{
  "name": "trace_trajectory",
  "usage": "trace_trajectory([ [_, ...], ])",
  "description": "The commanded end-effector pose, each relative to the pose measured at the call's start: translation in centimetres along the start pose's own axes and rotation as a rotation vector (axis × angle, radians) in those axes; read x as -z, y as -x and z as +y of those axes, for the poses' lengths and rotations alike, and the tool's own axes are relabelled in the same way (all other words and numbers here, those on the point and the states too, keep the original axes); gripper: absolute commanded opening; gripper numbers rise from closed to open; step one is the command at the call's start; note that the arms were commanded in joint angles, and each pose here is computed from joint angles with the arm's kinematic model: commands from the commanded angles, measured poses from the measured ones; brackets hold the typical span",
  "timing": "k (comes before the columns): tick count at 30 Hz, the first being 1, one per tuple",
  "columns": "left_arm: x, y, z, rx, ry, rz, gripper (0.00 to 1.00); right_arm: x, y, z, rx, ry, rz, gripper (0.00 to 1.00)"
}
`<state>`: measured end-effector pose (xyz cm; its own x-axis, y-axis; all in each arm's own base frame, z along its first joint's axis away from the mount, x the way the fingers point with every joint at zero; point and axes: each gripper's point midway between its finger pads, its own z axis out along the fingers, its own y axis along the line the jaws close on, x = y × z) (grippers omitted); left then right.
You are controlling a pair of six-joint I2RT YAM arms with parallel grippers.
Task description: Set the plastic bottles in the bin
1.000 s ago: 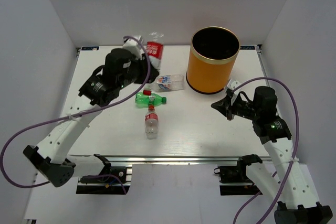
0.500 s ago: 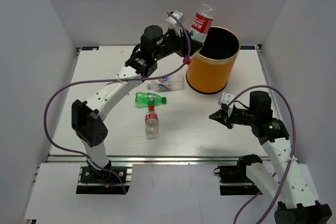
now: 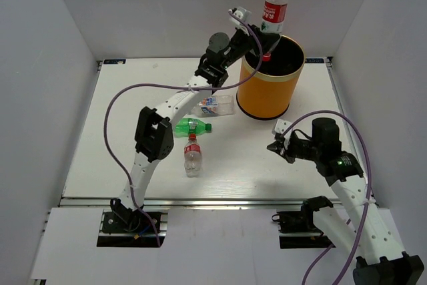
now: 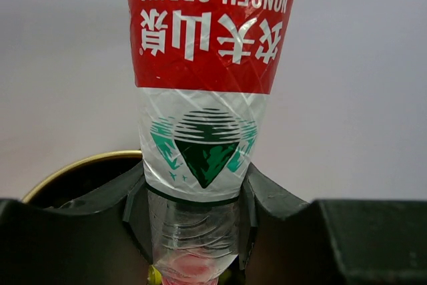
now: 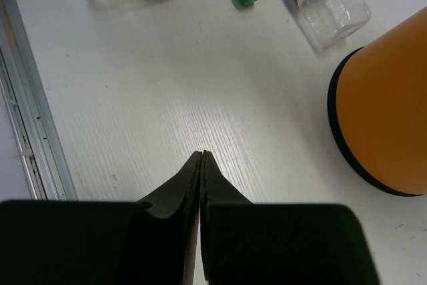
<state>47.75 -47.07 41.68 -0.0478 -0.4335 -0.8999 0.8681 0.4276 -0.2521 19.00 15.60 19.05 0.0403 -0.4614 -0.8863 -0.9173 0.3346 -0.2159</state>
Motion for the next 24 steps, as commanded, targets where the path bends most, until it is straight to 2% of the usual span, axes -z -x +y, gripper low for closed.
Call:
trace_trajectory([
  [1, -1.2, 1.8, -0.1, 0.013, 0.026, -0.092, 0.12, -0.3, 0.3, -0.9, 0.038, -0.034, 0.006, 0.04],
  [2, -1.3, 1.0, 0.6, 0.018, 0.045, -0.086, 0.16, -0.4, 0.2, -0.9, 0.038, -0.033, 0.009, 0.04],
  [3, -1.3, 0.5, 1.3, 0.032, 0.075, -0.089, 0.33, -0.3, 0.2, -1.0, 0.037, -0.044, 0.014, 0.07],
  [5, -1.3, -0.2, 2.1, 0.037, 0.108, -0.084, 0.57, -0.4, 0.4, -1.0, 0.038, -0.048, 0.008, 0.30],
  [6, -1.3, -0.4, 2.4, 0.040, 0.122, -0.077, 0.85, -0.4, 0.3, -1.0, 0.034, -0.054, 0.010, 0.40],
  [7, -1.4, -0.8, 1.9, 0.045, 0.118, -0.066, 0.94, -0.5, 0.2, -0.9, 0.031, -0.047, 0.012, 0.56],
  [9, -1.2, 0.3, 1.4, 0.037, 0.120, -0.062, 1.00, -0.6, 0.3, -0.8, 0.031, -0.041, 0.003, 0.64],
  [11, -0.7, 1.9, 0.8, 0.009, 0.122, -0.057, 1.00, -0.9, 0.5, -0.8, 0.007, -0.037, -0.005, 0.68],
  [12, 0.1, 4.0, -0.3, -0.003, 0.123, -0.056, 1.00, -1.1, 0.3, -0.7, -0.002, -0.033, -0.001, 0.70],
  [14, 1.4, 6.4, -1.3, -0.052, 0.138, -0.042, 1.00, -1.8, -0.1, -0.7, -0.031, -0.012, 0.020, 0.70],
  [15, 2.7, 4.9, -0.9, -0.055, 0.179, 0.039, 1.00, -2.2, 0.5, -0.6, -0.014, -0.003, 0.010, 0.70],
  [16, 4.5, 9.2, -3.0, -0.086, 0.178, 0.011, 1.00, -2.7, 0.1, -0.6, -0.050, 0.010, 0.030, 0.70],
  [17, 6.1, 10.1, -3.3, -0.120, 0.201, 0.037, 1.00, -3.3, -0.3, -1.0, -0.065, 0.006, 0.061, 0.57],
  [18, 8.6, 6.0, -2.5, -0.106, 0.240, 0.163, 1.00, -4.5, -0.4, -0.2, -0.092, 0.058, 0.089, 0.50],
  [19, 10.7, 6.0, -2.7, -0.114, 0.266, 0.189, 1.00, -4.9, -0.6, -0.1, -0.107, 0.068, 0.114, 0.46],
  [20, 14.0, 10.5, -4.8, -0.151, 0.285, 0.130, 1.00, -5.8, -1.0, -0.3, -0.163, 0.071, 0.158, 0.45],
  [21, 17.2, 6.6, -3.8, -0.154, 0.329, 0.227, 1.00, -7.3, -0.5, 1.1, -0.157, 0.140, 0.179, 0.45],
  [23, 22.4, 7.1, -3.4, -0.196, 0.424, 0.235, 1.00, -9.5, -0.7, 2.1, -0.202, 0.172, 0.230, 0.45],
  [24, 26.7, 8.1, -4.6, -0.216, 0.450, 0.214, 1.00, -10.3, 0.2, 2.6, -0.182, 0.187, 0.228, 0.46],
])
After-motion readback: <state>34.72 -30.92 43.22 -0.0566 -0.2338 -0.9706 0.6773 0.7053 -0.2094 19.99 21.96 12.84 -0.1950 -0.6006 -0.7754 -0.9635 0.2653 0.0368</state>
